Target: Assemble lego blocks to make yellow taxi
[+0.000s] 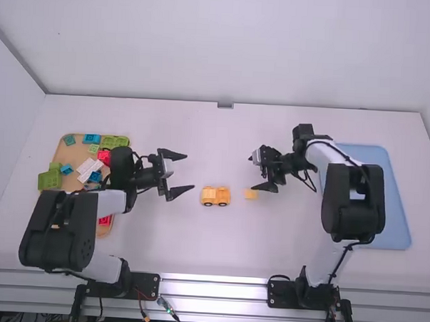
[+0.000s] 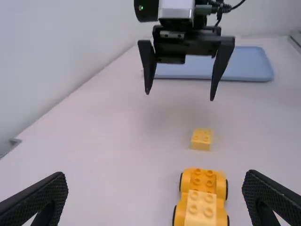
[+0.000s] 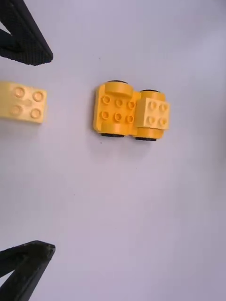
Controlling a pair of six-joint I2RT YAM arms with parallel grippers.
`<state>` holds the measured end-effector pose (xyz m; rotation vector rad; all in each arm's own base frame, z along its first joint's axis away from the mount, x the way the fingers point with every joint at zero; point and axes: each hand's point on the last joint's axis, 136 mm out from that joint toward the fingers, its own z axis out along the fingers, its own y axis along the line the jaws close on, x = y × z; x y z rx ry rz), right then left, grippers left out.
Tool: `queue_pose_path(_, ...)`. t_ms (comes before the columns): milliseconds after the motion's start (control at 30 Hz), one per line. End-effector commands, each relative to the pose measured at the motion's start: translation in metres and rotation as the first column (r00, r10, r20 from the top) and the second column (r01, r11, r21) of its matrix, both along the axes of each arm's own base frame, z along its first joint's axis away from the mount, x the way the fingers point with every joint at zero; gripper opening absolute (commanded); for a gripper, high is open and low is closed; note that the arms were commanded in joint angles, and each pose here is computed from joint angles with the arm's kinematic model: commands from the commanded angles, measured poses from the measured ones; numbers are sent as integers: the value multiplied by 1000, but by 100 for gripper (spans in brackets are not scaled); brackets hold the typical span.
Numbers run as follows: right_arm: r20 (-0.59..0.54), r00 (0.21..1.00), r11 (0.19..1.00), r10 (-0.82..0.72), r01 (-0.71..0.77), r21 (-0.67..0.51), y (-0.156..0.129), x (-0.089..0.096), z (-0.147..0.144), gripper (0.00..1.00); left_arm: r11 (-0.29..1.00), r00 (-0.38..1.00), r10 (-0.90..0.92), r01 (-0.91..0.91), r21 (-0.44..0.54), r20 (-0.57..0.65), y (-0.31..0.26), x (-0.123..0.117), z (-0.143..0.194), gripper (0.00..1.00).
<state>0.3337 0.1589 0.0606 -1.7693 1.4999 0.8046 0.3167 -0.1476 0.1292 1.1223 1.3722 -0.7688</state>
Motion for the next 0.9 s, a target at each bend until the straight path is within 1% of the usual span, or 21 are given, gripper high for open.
queue_pose_path(0, -86, 995, 997, -51, 56, 51, 5, -9, -2, 99, 996, 996, -90, 90, -27, 20, -10, -2, 5, 99)
queue_pose_path(67, -79, 996, 996, -46, 51, 67, 7, -15, -10, 100, 995, 996, -95, 95, -27, 4, -12, 2, -1, 99)
queue_pose_path(100, -76, 996, 996, -50, 55, 69, 6, -18, -16, 98, 994, 995, -103, 103, -28, -6, -15, 4, -5, 99)
queue_pose_path(200, -84, 993, 994, -76, 82, 69, 5, -26, -32, 96, 991, 991, -129, 128, -28, -24, -24, 4, -12, 99)
queue_pose_path(267, -77, 993, 993, -86, 91, 71, 7, -29, -40, 93, 989, 989, -149, 149, -12, -3, -30, 3, -18, 99)
queue_pose_path(300, -69, 992, 991, -106, 110, 70, 7, -31, -48, 92, 985, 984, -173, 173, 6, 29, -34, 0, -24, 99)
queue_pose_path(367, -92, 982, 983, -167, 173, 62, 6, -28, -56, 92, 978, 977, -206, 204, 32, 60, -41, -6, -32, 99)
queue_pose_path(467, -105, 971, 974, -214, 220, 50, 2, -29, -65, 90, 977, 978, -204, 201, 64, 48, -48, -7, -43, 99)
queue_pose_path(567, -92, 974, 976, -205, 210, 49, 2, -34, -69, 86, 979, 983, -181, 179, 94, 20, -54, -5, -54, 99)
queue_pose_path(600, -85, 976, 978, -201, 206, 44, 1, -35, -70, 83, 978, 982, -187, 185, 94, 21, -55, -6, -55, 99)
queue_pose_path(767, -89, 969, 972, -229, 232, 24, -7, -33, -74, 79, 977, 981, -196, 195, 82, 5, -59, -6, -52, 99)
queue_pose_path(867, -90, 970, 973, -227, 230, 28, -11, -34, -80, 80, 978, 980, -197, 195, 78, 6, -59, -2, -49, 99)
